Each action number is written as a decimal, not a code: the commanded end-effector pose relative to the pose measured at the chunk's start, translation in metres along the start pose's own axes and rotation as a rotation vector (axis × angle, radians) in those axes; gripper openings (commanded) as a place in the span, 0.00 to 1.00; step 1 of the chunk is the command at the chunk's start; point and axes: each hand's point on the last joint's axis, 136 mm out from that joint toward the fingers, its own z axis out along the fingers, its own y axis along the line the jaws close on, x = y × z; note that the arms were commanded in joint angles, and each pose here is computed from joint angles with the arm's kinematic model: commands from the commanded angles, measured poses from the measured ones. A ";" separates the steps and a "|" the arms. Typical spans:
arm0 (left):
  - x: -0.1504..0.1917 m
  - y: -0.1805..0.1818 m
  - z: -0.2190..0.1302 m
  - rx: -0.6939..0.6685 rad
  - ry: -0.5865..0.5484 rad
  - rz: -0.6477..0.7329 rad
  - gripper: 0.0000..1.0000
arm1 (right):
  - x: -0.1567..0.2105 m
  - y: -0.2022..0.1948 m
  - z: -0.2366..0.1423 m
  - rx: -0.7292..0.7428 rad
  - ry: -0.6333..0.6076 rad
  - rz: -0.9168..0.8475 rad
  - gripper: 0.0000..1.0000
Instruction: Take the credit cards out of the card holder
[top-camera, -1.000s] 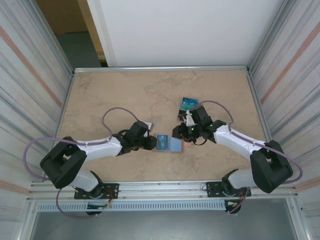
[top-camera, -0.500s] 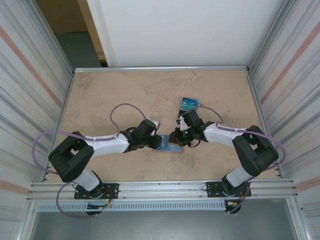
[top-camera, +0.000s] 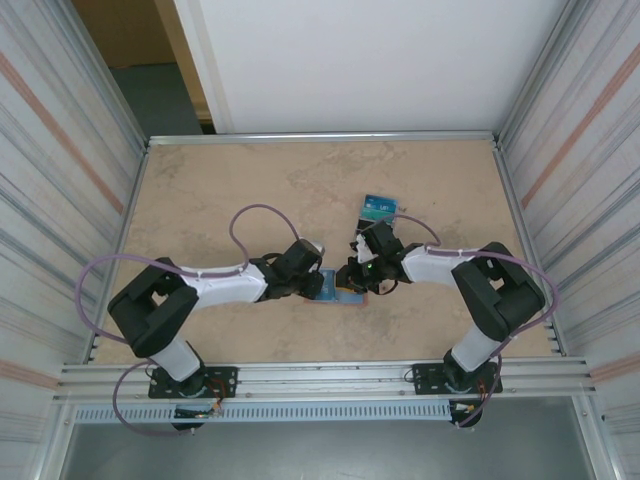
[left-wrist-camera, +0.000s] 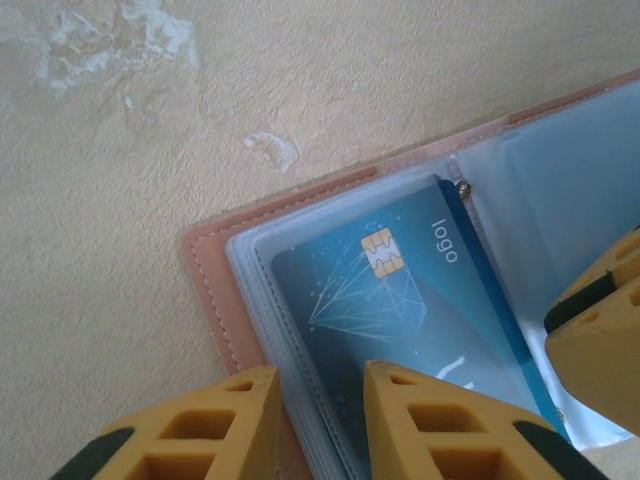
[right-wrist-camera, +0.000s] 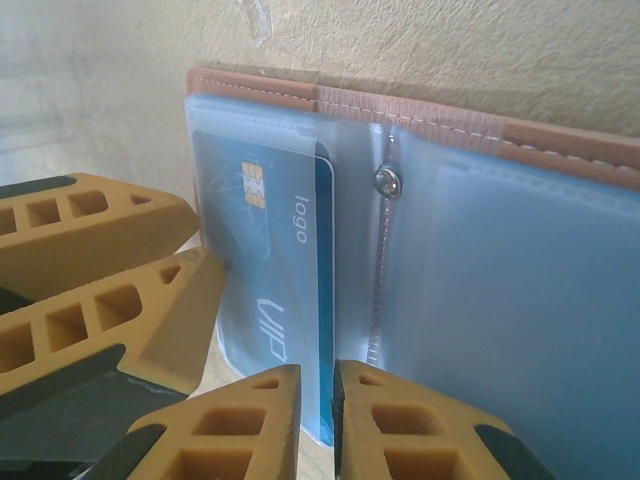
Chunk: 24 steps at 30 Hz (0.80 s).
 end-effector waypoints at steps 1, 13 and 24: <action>0.000 -0.001 0.003 -0.024 0.019 0.022 0.29 | 0.002 0.000 0.005 -0.010 0.019 0.021 0.17; 0.011 0.004 0.004 -0.066 0.066 0.029 0.23 | 0.003 -0.008 0.012 -0.007 0.036 0.052 0.15; 0.015 -0.001 0.008 -0.052 0.087 0.024 0.20 | 0.003 -0.002 0.015 -0.064 0.039 0.067 0.13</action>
